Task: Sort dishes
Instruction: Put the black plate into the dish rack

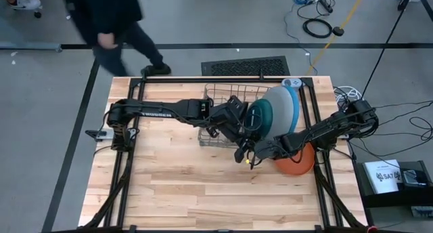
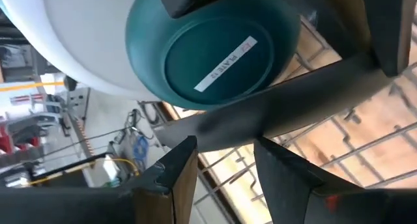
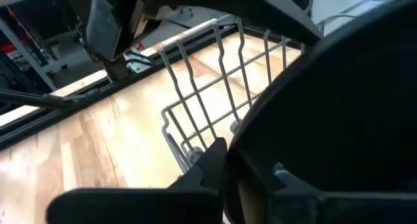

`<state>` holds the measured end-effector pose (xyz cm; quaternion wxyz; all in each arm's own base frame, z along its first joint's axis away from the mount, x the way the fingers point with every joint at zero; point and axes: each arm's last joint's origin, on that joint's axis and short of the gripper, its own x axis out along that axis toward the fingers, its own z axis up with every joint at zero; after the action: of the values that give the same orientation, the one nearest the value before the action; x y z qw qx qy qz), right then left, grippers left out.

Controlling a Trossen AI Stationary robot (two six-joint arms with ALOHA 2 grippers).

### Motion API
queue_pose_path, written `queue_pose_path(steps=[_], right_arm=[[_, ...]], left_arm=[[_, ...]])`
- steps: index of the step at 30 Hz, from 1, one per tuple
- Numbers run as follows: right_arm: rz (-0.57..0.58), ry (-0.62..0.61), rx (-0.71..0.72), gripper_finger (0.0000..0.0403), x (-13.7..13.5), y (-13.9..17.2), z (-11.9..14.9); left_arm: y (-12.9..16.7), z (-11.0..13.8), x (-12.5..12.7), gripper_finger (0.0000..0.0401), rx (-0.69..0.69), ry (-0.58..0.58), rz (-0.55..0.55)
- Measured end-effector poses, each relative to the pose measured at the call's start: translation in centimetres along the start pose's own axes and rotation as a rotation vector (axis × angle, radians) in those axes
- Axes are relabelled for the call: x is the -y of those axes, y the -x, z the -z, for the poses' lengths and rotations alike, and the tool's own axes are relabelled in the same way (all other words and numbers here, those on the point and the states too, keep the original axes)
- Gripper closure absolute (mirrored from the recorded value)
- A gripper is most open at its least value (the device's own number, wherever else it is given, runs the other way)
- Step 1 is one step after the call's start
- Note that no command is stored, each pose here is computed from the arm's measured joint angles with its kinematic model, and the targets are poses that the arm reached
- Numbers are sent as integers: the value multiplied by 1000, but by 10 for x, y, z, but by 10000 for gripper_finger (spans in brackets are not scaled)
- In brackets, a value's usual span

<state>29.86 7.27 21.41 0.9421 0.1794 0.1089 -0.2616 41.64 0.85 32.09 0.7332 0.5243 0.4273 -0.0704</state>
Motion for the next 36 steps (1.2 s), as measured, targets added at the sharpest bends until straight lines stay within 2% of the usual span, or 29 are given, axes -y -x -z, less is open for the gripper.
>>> queue_pose_path(steps=[7,14,19,26,36], right_arm=[[-11,6,-20,321,0,0,1],[-73,15,-64,253,-2,1,2],[-93,3,-54,222,-3,5,-4],[-115,8,-28,221,-2,20,-19],[-71,56,-47,267,6,37,-28]], left_arm=[[-6,-2,3,247,7,68,21],[-8,-2,4,247,4,90,25],[-8,0,4,247,-10,96,30],[-9,0,4,247,-19,98,29],[-8,2,4,247,-38,145,28]])
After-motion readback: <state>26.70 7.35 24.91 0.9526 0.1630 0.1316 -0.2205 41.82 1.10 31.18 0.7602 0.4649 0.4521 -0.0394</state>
